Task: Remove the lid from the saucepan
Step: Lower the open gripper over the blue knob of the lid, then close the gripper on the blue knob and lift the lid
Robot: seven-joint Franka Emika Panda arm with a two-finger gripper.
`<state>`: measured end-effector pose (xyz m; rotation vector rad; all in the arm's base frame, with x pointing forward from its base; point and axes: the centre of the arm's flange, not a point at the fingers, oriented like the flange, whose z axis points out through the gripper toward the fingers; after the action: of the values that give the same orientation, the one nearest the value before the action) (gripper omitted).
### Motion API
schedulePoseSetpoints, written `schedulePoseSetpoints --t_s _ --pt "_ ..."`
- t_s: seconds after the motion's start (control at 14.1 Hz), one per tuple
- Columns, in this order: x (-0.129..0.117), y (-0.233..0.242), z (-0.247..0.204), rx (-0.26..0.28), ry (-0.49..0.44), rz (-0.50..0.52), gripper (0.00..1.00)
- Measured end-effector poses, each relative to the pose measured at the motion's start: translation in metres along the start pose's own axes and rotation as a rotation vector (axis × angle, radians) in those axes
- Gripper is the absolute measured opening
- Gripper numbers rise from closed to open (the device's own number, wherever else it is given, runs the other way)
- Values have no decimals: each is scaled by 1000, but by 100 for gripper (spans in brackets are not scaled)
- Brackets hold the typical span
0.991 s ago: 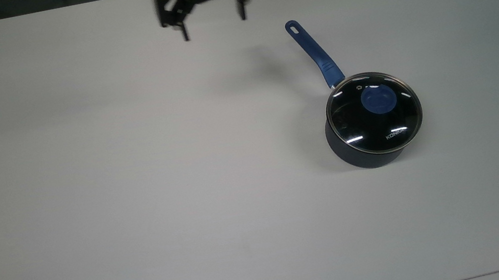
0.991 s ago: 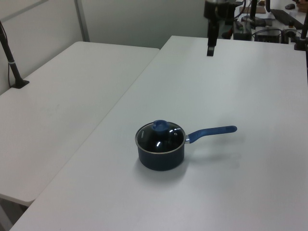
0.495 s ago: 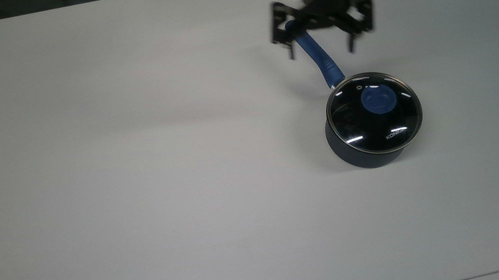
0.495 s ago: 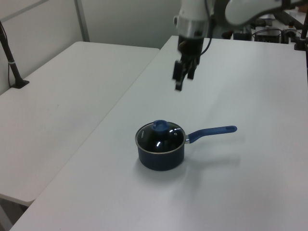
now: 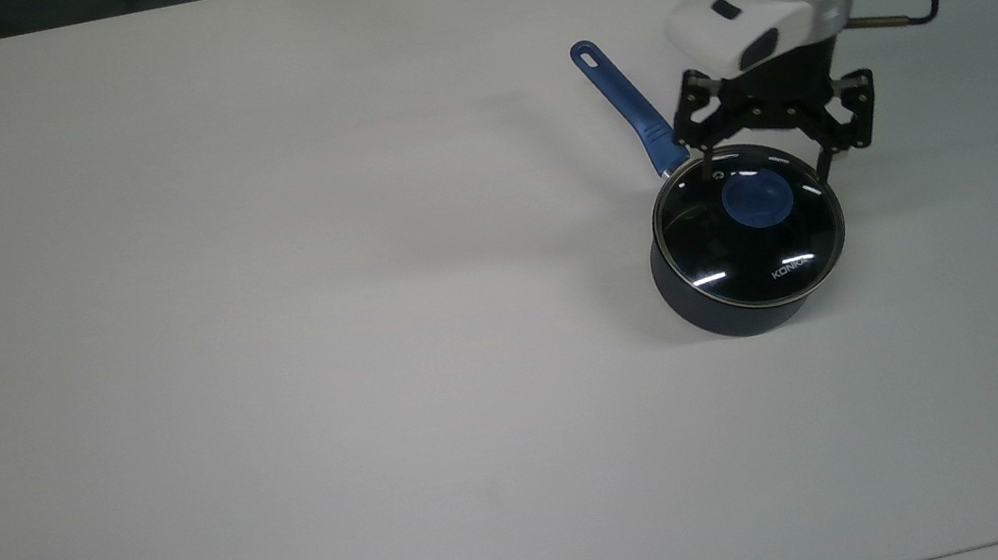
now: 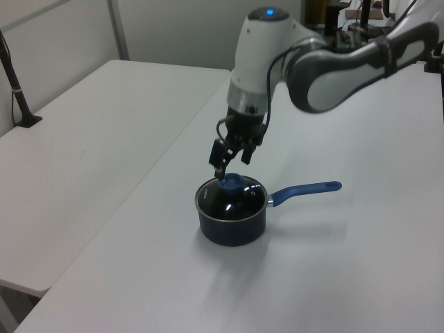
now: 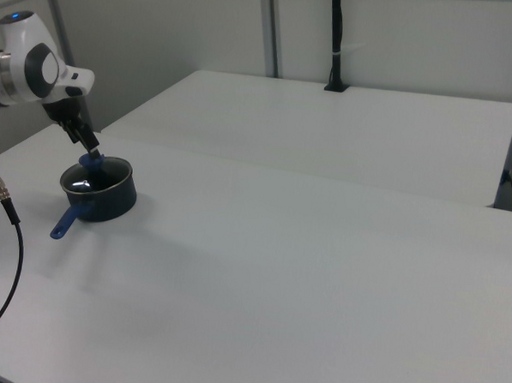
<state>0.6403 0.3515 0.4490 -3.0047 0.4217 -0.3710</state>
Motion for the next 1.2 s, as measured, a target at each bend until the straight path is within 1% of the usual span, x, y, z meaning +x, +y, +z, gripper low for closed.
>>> schedulePoseSetpoints --t_s 0.14,0.28,0.42,0.57,0.64,0.71,0.78,0.85,1.06,1.2 --pt "-3 -6 11 -18 23 -9 100" --pt "-5 -11 27 -22 51 -16 100" --pt "-10 -15 39 -51 80 -33 100" --pt "-15 -19 45 -65 87 -44 99" --pt "-16 -20 46 -67 88 -46 96" --pt "-16 -20 45 -67 90 -47 91" --pt "-15 -20 45 -66 91 -46 81" --pt "-13 -19 43 -64 94 -43 66" --pt "-10 -19 37 -58 102 -38 61" --pt "-3 -18 23 -43 121 -29 61"
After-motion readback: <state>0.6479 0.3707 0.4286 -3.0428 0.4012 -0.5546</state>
